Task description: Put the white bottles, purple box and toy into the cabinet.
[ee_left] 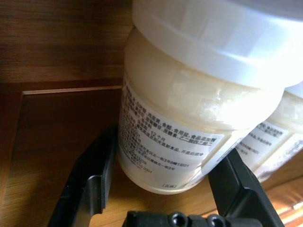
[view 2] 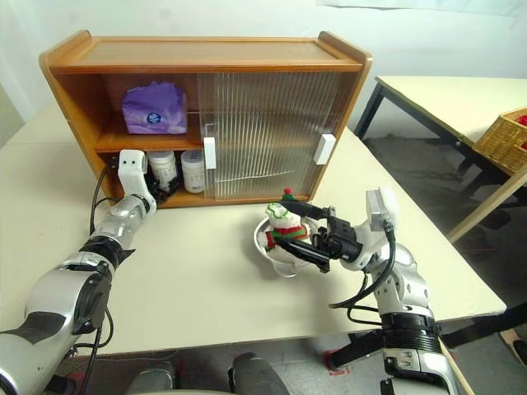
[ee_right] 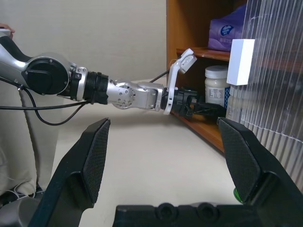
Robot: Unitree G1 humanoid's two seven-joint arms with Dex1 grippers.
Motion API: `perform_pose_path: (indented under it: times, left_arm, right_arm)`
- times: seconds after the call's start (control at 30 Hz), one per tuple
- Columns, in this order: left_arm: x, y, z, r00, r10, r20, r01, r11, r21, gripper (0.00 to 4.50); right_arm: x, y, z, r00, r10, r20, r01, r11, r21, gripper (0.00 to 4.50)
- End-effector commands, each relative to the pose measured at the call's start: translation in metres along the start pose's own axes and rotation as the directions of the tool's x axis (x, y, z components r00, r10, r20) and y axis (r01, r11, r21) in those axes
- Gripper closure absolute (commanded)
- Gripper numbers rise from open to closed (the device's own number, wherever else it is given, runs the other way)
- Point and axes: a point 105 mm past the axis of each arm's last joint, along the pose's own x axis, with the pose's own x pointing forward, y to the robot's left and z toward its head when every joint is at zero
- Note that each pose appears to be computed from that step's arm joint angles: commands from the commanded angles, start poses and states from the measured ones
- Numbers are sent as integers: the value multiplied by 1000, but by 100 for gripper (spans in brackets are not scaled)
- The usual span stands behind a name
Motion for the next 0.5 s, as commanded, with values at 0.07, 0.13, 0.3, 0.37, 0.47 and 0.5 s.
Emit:
perform_pose_path:
  times: [0.07, 0.13, 0.3, 0.37, 0.47, 0.5]
  left_arm:
    - [0, 12, 7, 1000, 26, -3, -26, 999, -20, 133]
    - [0, 10, 2, 1000, 15, -23, -15, 1000, -18, 133]
    - [-4, 11, -12, 998, 14, -61, -15, 1000, -19, 133]
    - [-5, 12, -17, 997, 16, -73, -17, 1000, -18, 133]
    - [-6, 13, -19, 997, 20, -80, -21, 1000, -15, 133]
    - [-7, 13, -20, 996, 20, -81, -21, 1000, -13, 133]
  right_arm:
    - [-3, 0, 4, 1000, -2, -14, 2, 1000, -21, 0]
    - [-3, 0, 4, 1000, -1, -15, 1, 1000, -21, 0]
    - [-2, 0, 4, 1000, 1, -13, -2, 1000, -22, 0]
    - [-2, 0, 4, 1000, 2, -14, -2, 1000, -22, 0]
    - [-2, -1, 4, 1000, 2, -14, -2, 1000, -23, 0]
    - [-2, 0, 4, 1000, 3, -15, -3, 1000, -23, 0]
